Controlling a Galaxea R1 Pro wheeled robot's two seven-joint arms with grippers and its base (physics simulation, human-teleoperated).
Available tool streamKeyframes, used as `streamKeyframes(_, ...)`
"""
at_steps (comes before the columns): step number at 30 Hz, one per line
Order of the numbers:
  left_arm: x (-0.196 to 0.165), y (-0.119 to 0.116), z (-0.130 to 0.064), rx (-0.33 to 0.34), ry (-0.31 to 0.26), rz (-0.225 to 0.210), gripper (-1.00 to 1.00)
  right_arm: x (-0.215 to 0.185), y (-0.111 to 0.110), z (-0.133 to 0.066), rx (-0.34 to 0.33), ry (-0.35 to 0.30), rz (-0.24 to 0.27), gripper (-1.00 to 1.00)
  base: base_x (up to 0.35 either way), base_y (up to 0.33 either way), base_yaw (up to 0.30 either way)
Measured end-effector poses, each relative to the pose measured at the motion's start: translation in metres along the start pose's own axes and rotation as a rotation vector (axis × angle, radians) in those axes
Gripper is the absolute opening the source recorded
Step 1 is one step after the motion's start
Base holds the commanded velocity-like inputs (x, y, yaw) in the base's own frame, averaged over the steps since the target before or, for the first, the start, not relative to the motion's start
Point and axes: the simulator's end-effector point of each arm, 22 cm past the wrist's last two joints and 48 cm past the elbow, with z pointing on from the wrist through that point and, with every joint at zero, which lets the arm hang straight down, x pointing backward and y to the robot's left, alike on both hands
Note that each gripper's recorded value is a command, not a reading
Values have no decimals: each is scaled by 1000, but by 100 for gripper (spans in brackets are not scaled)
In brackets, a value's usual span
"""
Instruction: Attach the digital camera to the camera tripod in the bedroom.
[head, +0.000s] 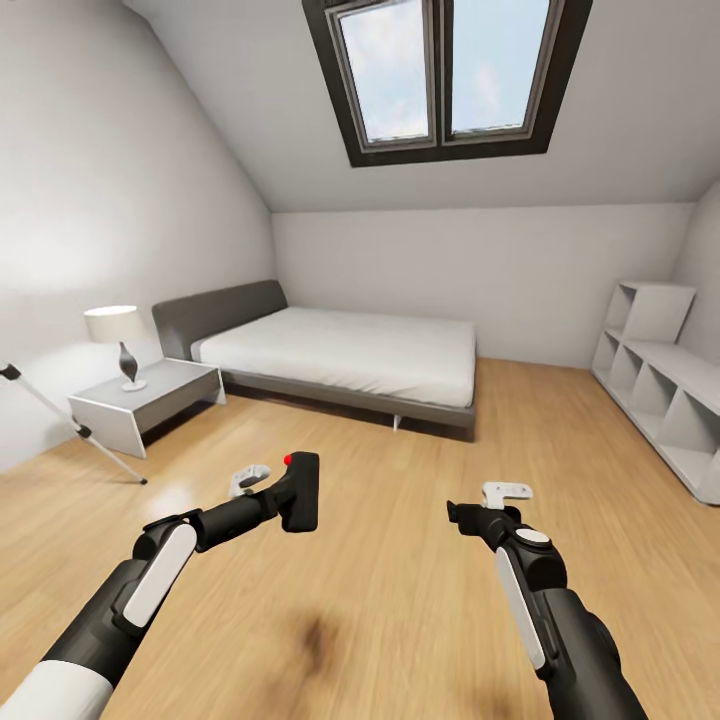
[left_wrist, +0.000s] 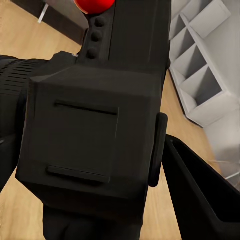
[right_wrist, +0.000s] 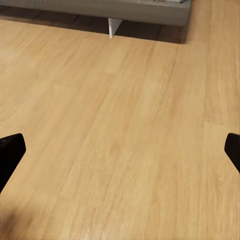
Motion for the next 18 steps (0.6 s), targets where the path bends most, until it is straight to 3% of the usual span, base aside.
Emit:
streamKeyframes(7, -12, -1, -2, -37, 3, 8, -100, -15, 1, -4, 0, 1, 1, 100, 0, 0, 0)
streamKeyframes(16, -26, 36, -7, -292, 4, 3, -100, -34, 2, -9, -1, 3, 1, 100, 0, 0, 0)
streamKeyframes(18, -28, 38, -8, -324, 3, 1, -100, -38, 2, -11, -1, 3, 1, 100, 0, 0, 0)
